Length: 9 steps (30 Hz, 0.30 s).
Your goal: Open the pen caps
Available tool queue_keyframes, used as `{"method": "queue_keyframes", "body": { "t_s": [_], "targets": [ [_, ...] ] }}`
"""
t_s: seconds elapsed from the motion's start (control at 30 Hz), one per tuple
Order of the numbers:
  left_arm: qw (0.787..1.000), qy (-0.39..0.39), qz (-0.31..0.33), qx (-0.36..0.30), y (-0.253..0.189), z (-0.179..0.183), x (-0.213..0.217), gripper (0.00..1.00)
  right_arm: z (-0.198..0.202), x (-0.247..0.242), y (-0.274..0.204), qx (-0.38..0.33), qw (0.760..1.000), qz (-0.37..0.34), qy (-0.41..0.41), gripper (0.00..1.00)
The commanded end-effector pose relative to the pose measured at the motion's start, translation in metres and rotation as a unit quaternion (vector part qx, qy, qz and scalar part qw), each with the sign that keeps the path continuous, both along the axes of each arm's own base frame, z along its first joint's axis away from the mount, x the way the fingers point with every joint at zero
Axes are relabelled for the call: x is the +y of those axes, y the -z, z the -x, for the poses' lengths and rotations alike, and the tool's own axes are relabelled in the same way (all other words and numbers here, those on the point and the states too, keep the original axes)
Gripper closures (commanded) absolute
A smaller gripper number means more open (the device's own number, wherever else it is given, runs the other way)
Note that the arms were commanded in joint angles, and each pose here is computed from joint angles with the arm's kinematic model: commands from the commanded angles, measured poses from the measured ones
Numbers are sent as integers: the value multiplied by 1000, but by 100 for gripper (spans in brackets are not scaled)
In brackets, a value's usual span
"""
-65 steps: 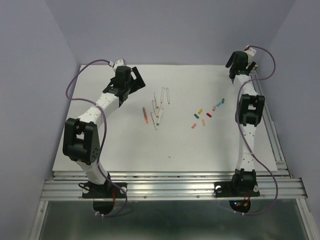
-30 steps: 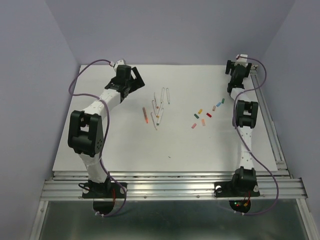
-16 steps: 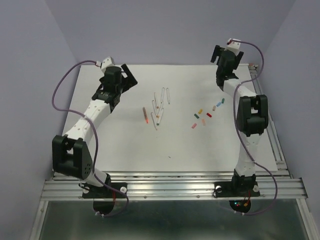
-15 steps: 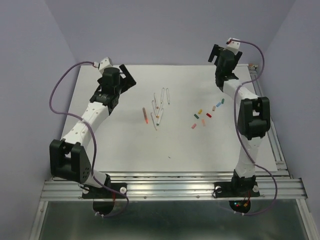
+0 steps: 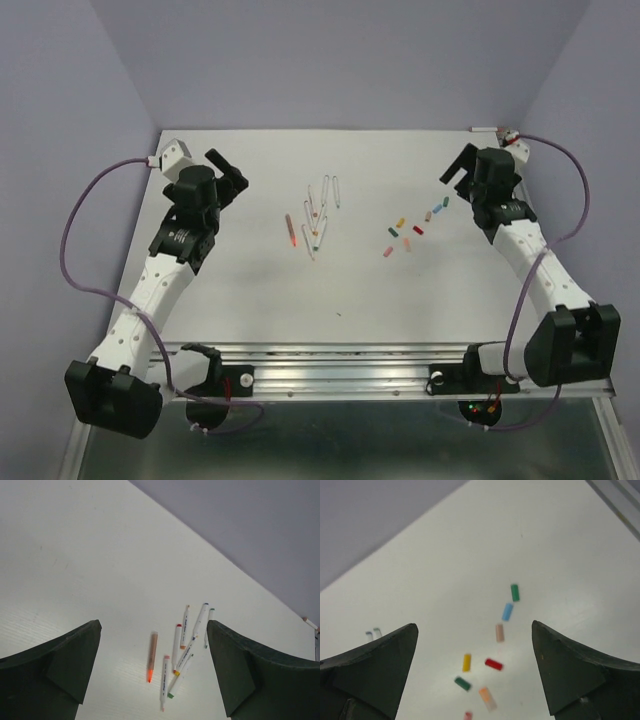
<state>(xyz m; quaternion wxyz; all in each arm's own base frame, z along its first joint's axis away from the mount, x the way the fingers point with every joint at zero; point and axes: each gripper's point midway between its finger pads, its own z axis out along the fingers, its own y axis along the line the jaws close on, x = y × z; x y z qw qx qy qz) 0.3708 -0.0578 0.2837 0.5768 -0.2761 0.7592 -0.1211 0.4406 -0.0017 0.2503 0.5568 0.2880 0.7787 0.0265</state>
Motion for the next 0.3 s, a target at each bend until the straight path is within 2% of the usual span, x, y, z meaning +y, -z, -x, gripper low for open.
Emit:
{"method": "queue_keyframes", "body": {
  "t_s": [0.0,0.07,0.17,0.27],
  "targets": [
    [999,-45,18,-8,4,21,18,1,57,4,24,25,999,-9,-19,0],
    [998,-52,20,-11,4,29,22,1,71,5,36,33,999,-12,-24,0],
    [998,-52,25,-5,15,36,23,1,79,19,24,-2,998,-34,-60,0],
    [999,-43,18,-4,16,38,22,1,82,17,19,-10,998,-31,-58,0]
  ]
}}
